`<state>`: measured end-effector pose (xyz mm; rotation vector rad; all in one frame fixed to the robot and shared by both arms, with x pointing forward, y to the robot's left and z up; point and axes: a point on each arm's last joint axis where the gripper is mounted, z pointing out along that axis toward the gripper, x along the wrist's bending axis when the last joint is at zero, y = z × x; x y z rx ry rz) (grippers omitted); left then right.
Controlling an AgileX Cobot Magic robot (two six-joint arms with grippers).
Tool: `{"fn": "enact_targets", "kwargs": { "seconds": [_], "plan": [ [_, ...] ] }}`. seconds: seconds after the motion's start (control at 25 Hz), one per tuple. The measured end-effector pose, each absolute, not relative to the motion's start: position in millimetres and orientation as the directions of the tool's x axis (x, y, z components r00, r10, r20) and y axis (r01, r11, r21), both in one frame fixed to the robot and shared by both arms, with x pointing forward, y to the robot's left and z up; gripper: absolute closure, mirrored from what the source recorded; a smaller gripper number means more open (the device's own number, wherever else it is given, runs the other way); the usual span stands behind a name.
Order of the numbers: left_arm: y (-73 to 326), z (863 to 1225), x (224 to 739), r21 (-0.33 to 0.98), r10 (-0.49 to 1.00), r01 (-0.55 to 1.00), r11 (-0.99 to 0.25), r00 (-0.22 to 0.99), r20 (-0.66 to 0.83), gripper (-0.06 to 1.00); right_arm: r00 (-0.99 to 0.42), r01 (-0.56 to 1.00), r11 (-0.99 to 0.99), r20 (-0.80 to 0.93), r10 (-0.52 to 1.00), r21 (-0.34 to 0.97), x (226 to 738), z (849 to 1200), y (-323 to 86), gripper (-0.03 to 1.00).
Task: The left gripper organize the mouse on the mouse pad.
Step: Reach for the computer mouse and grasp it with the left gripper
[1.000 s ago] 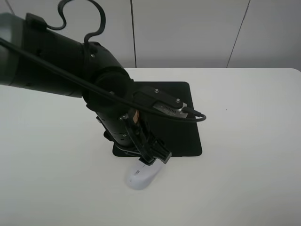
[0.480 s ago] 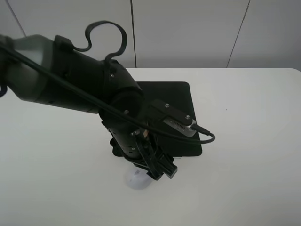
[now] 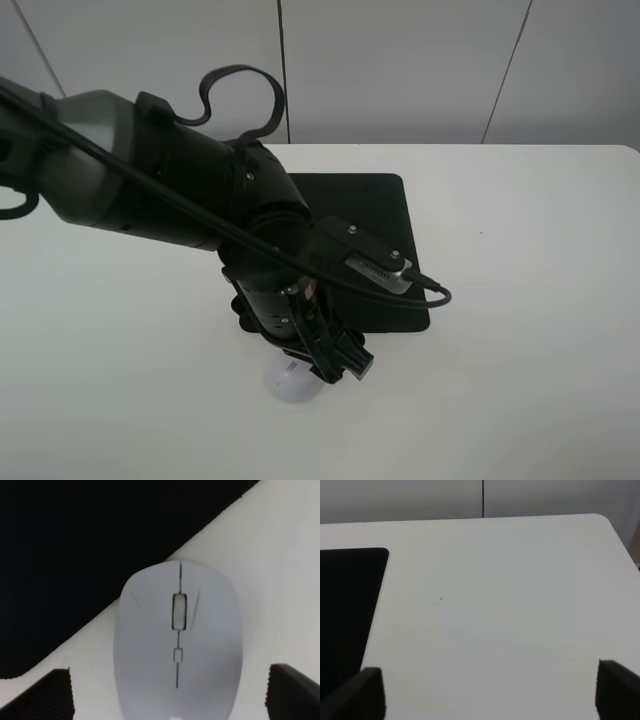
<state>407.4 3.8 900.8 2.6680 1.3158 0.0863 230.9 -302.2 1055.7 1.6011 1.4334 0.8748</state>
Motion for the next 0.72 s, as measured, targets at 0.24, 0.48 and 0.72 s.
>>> {"fn": "enact_targets", "kwargs": {
  "seconds": [0.24, 0.48, 0.72],
  "plan": [
    [2, 895, 408, 0.166, 0.798, 0.790, -0.591, 0.602, -0.026, 0.16, 0.119, 0.441, -0.040, -0.015, 0.993, 0.897, 231, 1056, -302, 0.14],
    [2, 878, 405, 0.112, 0.808, 0.805, -0.583, 0.589, -0.029, 0.16, 0.119, 0.441, -0.040, -0.015, 0.993, 0.897, 231, 1056, -302, 0.14],
    [1, 877, 405, 0.117, 0.806, 0.803, -0.584, 0.591, -0.036, 0.16, 0.119, 0.441, -0.040, -0.015, 0.993, 0.897, 231, 1056, -302, 0.14]
  ]
}}
